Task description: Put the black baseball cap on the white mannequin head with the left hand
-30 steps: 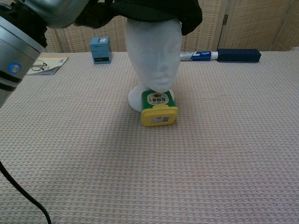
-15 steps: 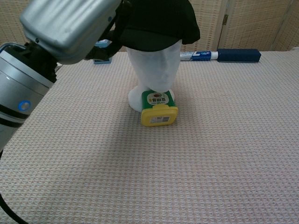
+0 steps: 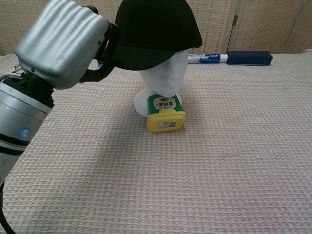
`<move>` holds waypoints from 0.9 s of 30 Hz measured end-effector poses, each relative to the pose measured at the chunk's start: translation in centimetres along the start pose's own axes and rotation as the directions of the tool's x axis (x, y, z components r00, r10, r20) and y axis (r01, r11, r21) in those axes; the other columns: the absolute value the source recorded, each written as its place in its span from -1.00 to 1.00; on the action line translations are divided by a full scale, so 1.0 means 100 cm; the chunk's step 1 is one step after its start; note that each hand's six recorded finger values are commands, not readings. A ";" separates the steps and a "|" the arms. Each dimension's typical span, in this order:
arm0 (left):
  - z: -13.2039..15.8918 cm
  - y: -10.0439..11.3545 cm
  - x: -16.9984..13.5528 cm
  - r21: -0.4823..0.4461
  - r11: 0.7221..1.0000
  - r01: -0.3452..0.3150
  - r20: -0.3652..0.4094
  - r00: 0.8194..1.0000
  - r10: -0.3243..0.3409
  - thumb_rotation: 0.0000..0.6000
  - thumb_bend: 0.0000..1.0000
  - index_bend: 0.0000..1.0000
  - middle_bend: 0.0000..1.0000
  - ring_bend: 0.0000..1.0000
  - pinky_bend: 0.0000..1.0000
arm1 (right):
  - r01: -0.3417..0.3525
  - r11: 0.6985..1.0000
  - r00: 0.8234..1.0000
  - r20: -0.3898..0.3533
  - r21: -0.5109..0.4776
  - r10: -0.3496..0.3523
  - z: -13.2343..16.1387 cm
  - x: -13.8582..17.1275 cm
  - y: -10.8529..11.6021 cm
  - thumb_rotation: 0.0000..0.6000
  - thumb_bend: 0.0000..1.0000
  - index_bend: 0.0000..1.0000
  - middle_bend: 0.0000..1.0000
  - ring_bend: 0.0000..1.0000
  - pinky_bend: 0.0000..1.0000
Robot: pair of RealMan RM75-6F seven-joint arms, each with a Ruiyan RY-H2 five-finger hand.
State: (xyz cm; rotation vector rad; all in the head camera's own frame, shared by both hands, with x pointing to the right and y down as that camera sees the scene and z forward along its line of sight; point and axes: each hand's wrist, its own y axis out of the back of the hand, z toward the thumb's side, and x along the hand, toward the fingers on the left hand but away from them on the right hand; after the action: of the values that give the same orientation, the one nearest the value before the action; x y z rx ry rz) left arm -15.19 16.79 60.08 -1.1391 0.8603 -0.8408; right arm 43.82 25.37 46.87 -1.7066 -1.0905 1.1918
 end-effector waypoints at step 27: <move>-0.038 -0.032 -0.037 -0.013 0.982 0.187 -0.107 0.977 -0.187 1.00 -0.60 -0.60 -0.13 -0.48 0.01 | 0.006 1.000 1.000 0.011 0.015 -0.006 0.000 -0.001 -0.002 1.00 -0.43 -1.00 -1.00 -1.00 -1.00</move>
State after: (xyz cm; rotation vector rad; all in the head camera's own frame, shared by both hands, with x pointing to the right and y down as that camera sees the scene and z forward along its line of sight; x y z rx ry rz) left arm -20.57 17.87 62.90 -1.1990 0.8517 -1.0641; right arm 43.73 25.38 47.06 -1.6862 -1.0901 1.2043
